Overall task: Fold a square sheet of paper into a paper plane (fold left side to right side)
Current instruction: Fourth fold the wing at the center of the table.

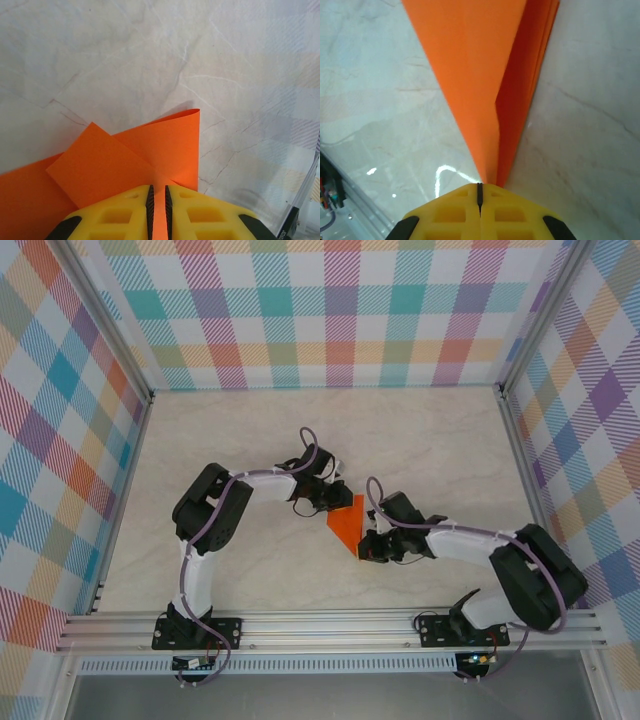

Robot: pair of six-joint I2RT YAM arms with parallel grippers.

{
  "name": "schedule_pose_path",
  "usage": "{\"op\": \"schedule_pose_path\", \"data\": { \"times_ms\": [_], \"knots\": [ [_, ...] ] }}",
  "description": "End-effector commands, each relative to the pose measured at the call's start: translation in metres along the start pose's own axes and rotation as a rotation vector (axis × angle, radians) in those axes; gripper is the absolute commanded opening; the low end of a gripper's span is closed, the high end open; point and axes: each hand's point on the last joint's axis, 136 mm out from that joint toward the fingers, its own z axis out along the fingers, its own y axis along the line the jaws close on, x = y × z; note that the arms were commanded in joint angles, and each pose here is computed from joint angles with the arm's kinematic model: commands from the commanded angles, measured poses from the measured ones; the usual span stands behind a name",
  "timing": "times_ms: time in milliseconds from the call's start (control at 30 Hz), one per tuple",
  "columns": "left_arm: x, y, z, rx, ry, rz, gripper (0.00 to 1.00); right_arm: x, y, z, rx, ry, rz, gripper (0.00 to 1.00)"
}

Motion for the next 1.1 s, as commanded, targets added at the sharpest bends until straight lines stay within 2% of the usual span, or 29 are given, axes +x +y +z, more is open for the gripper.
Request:
{"op": "schedule_pose_path", "data": {
  "times_ms": [0, 200, 333, 733, 1067],
  "knots": [
    [0.013, 0.039, 0.008, -0.113, 0.016, -0.036, 0.17, -0.011, 0.019, -0.022, -0.057, -0.05, -0.003, 0.0],
    [0.012, 0.037, 0.008, -0.109, 0.012, -0.036, 0.17, -0.051, 0.043, -0.022, -0.107, -0.148, 0.014, 0.0],
    [0.012, 0.036, 0.008, -0.107, 0.014, -0.036, 0.17, -0.065, 0.045, -0.004, -0.117, -0.134, 0.043, 0.0],
    [0.012, 0.035, 0.008, -0.109, 0.016, -0.035, 0.17, -0.073, 0.034, 0.033, -0.113, -0.116, 0.141, 0.0],
    [0.013, 0.035, 0.008, -0.114, 0.02, -0.03, 0.17, -0.073, 0.015, 0.042, -0.009, -0.097, 0.154, 0.0]
  ]
}}
